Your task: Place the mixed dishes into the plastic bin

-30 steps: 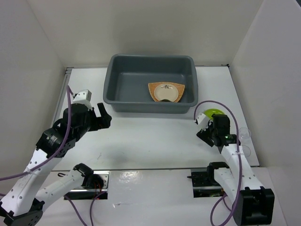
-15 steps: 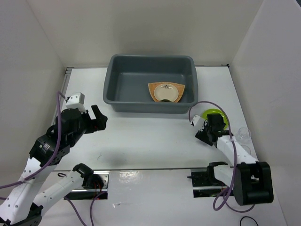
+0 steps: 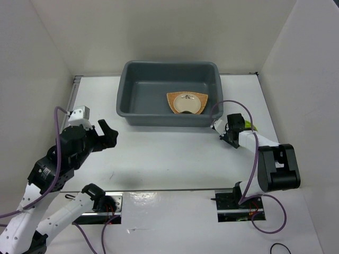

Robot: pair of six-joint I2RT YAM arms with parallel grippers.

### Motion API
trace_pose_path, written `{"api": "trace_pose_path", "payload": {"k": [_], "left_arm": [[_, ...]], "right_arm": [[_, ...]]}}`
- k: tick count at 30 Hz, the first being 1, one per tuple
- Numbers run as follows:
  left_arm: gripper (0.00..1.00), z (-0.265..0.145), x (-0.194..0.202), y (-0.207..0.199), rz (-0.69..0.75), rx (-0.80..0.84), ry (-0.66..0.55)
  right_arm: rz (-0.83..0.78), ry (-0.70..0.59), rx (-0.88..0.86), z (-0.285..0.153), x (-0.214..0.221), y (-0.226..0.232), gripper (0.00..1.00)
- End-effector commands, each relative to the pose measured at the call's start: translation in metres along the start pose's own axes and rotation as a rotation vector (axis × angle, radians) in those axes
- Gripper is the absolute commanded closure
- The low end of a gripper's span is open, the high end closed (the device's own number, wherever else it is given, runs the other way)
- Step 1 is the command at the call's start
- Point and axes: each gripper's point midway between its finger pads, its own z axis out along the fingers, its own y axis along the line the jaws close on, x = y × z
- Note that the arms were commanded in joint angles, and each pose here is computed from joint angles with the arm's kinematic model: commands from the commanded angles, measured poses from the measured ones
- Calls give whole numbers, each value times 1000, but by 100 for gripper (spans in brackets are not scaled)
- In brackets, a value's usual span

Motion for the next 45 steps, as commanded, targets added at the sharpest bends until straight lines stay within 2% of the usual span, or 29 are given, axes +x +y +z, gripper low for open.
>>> {"api": "trace_pose_path", "payload": {"k": [1, 2, 3, 5, 11, 17, 20, 25, 28, 30, 31, 33, 34, 35, 36, 39, 45], "left_arm": [[1, -1, -5, 1, -14, -1, -30], [1, -1, -5, 1, -14, -1, -30], [1, -1, -5, 1, -14, -1, -30], [1, -1, -5, 1, -14, -1, -30], [1, -3, -5, 3, -26, -4, -42], [1, -5, -8, 2, -33, 4, -57], [1, -3, -5, 3, -33, 5, -58], [1, 1, -4, 2, -33, 5, -58], [0, 1, -5, 4, -36, 2, -70], [0, 3, -5, 5, -46, -7, -75], [0, 1, -6, 5, -50, -2, -84], [0, 0, -8, 8, -65, -13, -103], [0, -3, -10, 8, -71, -5, -116], [0, -5, -8, 12, -86, -13, -128], [0, -8, -12, 11, -94, -3, -145], [0, -15, -15, 12, -108, 17, -177], [0, -18, -21, 17, -114, 4, -218]], "right_arm": [[15, 4, -2, -1, 1, 4, 76], [7, -3, 6, -2, 1, 4, 81], [10, -13, 18, -6, -1, 1, 91], [14, -26, 33, -8, -2, -1, 100], [32, -113, 98, -44, -18, -24, 100], [9, -314, 287, -139, -41, -66, 100], [-13, -375, 373, -184, -45, -81, 100], [-37, -459, 406, -232, -66, -95, 100], [-46, -546, 412, -258, -99, -108, 100], [-103, -535, 369, -248, -126, -108, 100], [-107, -553, 386, -259, -139, -117, 100], [-196, -526, 337, -242, -169, -113, 100], [-204, -556, 348, -252, -185, -120, 100], [-252, -542, 307, -236, -206, -113, 100], [-255, -560, 315, -244, -219, -119, 100], [-284, -556, 250, -221, -254, -113, 100], [-349, -514, 145, -178, -287, -82, 100]]}}
